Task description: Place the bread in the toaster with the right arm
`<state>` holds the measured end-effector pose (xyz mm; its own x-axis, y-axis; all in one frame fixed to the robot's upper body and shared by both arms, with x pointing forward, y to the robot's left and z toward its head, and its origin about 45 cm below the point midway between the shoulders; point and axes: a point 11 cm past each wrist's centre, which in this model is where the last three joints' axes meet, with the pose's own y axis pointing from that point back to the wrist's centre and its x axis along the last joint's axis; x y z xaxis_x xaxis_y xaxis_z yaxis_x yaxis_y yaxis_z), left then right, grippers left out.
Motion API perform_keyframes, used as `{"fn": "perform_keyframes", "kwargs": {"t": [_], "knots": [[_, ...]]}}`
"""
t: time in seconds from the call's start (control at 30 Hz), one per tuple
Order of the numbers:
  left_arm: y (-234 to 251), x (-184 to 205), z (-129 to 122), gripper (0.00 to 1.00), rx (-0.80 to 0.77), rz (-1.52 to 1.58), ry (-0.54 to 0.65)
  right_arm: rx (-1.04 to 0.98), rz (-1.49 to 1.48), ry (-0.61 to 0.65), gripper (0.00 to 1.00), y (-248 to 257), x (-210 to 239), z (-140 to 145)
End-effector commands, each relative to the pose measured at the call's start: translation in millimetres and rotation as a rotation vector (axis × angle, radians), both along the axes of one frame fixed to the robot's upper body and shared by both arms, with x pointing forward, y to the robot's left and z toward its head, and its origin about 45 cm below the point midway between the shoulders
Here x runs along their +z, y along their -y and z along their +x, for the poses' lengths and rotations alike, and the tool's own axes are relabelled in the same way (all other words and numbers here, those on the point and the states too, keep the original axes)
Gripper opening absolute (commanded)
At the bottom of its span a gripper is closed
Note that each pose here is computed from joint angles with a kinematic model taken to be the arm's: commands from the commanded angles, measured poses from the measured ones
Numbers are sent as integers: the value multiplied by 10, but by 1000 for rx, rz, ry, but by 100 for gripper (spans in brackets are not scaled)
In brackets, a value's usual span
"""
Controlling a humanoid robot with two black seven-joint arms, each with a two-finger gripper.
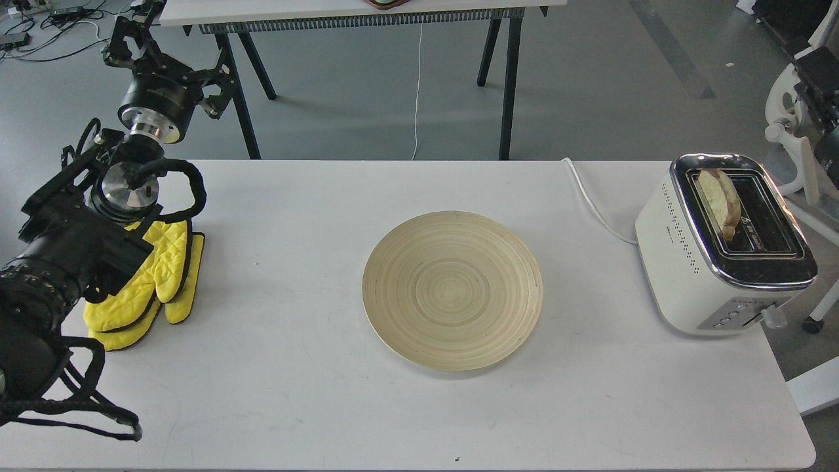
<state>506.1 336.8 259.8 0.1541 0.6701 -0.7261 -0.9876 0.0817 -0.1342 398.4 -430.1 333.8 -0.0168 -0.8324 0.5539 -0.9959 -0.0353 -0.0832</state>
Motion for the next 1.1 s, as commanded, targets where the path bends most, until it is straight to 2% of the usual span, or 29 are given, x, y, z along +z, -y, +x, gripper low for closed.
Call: {"fn": "perform_keyframes", "kwargs": {"t": [0.0, 0.23, 0.5, 0.77, 1.07], "knots": [[5, -2, 0, 100, -1, 0, -1, 27, 233, 7, 99, -100, 67, 143], [-6, 3, 0, 100, 2, -1, 1, 86, 752, 31, 99, -255, -149, 491], [-4, 2, 0, 100, 1, 0, 1, 115, 1090, 2, 99, -515, -605, 669], [-3, 1, 0, 100, 0, 0, 0, 121, 1168, -14, 99, -801, -490, 975], [-4, 2, 0, 100, 1, 0, 1, 169, 1160, -11, 100, -964, -409, 1006]]}}
